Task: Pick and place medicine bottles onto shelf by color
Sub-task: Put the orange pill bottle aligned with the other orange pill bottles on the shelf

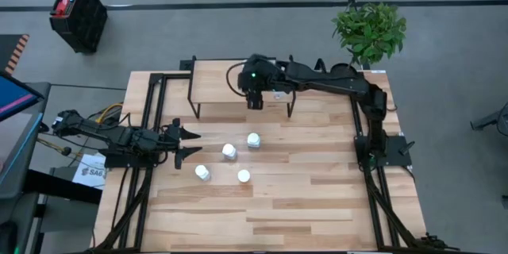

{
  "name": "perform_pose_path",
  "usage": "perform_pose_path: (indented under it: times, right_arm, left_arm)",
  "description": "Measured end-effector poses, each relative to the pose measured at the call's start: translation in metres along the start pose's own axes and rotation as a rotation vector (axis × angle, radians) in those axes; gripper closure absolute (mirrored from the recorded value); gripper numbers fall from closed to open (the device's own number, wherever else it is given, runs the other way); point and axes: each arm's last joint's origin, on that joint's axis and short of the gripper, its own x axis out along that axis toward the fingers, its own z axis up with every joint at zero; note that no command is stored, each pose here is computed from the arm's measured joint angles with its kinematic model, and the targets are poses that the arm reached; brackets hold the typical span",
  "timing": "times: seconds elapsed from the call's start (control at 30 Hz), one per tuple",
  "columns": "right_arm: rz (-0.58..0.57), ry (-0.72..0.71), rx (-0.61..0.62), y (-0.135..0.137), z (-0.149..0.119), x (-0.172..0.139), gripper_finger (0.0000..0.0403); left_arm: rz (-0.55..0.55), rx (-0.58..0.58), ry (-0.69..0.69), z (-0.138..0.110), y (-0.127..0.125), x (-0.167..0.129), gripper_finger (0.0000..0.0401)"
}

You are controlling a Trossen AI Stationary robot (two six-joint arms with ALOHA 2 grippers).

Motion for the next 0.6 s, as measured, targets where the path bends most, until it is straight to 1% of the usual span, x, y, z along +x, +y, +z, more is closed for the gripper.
perform_pose_path:
  times: [0.07, 0.13, 0.27, 0.43, 0.6]
  right_arm:
    - [0.014, 0.038, -0.007, 0.004, -0.002, -0.003, 0.0095]
    - [0.04, 0.135, 0.0, 0.007, -0.012, -0.004, 0.01]
    - [0.033, 0.204, 0.034, 0.003, -0.02, -0.004, 0.0114]
    - [0.018, 0.203, 0.059, -0.005, -0.023, -0.002, 0.0136]
    - [0.07, 0.214, 0.091, -0.011, -0.029, 0.009, 0.0157]
  left_arm:
    - [0.0, 0.001, 0.0, 0.0, 0.0, 0.0, 0.0179]
    - [0.0, 0.003, 0.0, 0.0, 0.0, 0.0, 0.0179]
    - [0.0, 0.023, 0.0, 0.0, 0.0, 0.0, 0.0179]
    - [0.0, 0.029, 0.0, 0.0, 0.0, 0.0, 0.0179]
    - [0.0, 0.026, 0.0, 0.0, 0.0, 0.0, 0.0179]
